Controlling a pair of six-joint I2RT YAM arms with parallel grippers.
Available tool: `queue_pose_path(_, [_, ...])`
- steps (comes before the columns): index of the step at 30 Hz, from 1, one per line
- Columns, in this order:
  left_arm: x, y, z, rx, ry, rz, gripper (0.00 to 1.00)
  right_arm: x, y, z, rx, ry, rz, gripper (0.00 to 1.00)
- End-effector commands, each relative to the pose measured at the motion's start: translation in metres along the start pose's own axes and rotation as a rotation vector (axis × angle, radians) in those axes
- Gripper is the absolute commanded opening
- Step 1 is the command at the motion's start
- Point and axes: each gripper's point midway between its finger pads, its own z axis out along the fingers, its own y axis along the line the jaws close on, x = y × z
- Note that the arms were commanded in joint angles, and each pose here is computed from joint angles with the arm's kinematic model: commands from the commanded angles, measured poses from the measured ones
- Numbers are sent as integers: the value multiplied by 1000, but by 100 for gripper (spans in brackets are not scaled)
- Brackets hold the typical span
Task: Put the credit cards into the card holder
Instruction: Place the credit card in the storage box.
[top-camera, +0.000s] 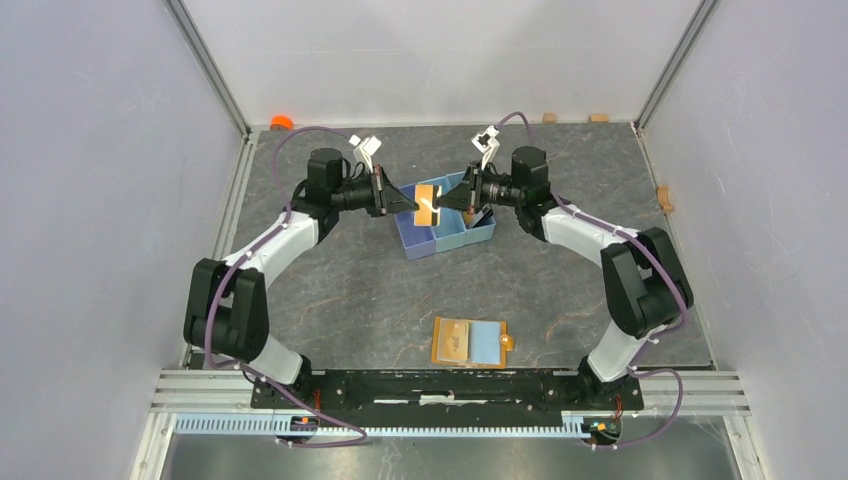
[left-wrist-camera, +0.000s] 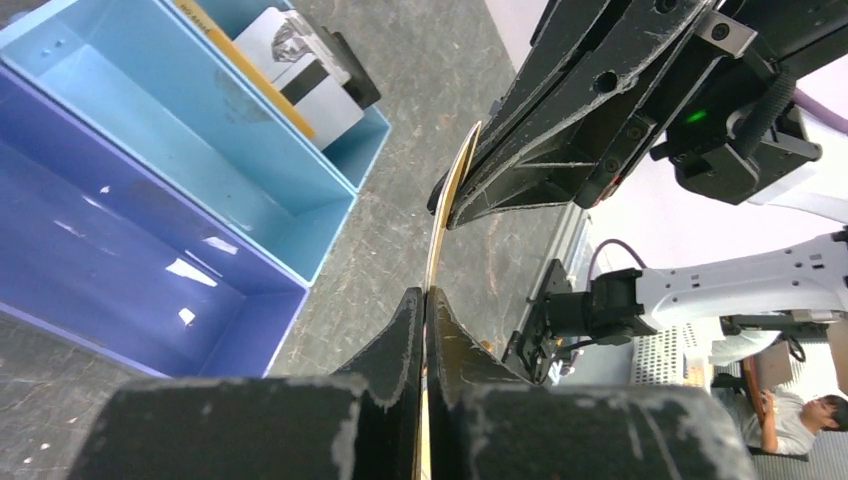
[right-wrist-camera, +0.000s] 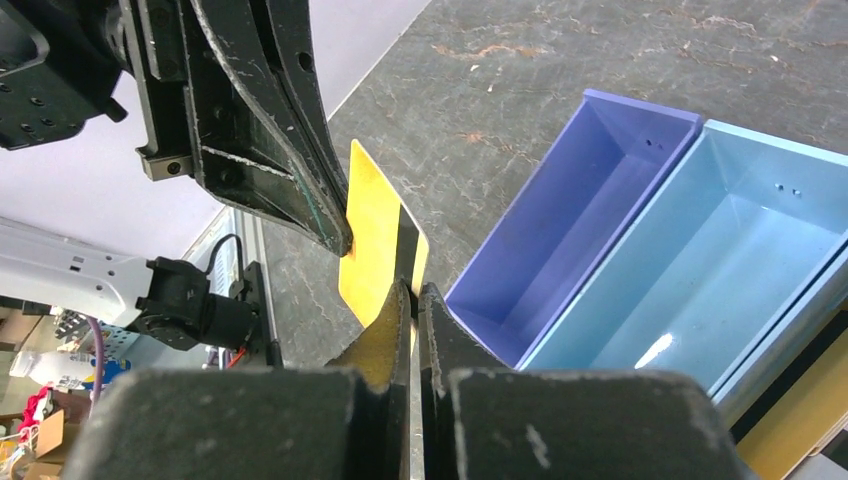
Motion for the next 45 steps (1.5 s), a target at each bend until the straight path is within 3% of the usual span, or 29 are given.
queue_pose_path(1, [-12, 4, -6, -45, 5, 30, 2, -25, -63, -11, 198, -72, -54, 0])
queue_pose_path(5, [-13, 28, -17, -222, -1, 58, 3, -24, -91, -13, 295, -44, -73, 0])
queue_pose_path(10, [-15, 35, -22, -278, -15, 52, 6, -19, -119, -23, 428, -5, -97, 0])
queue_pose_path(21, [-12, 31, -21, -258, -10, 26, 7, -8, -137, -42, 550, 78, -101, 0])
queue_pose_path(31, [-10, 22, -20, -222, -11, 25, 8, -19, -125, -69, 649, 111, -151, 0])
queue_pose_path(45, [23, -17, 24, -34, 92, 41, 36, -9, -96, -71, 551, 145, -117, 0])
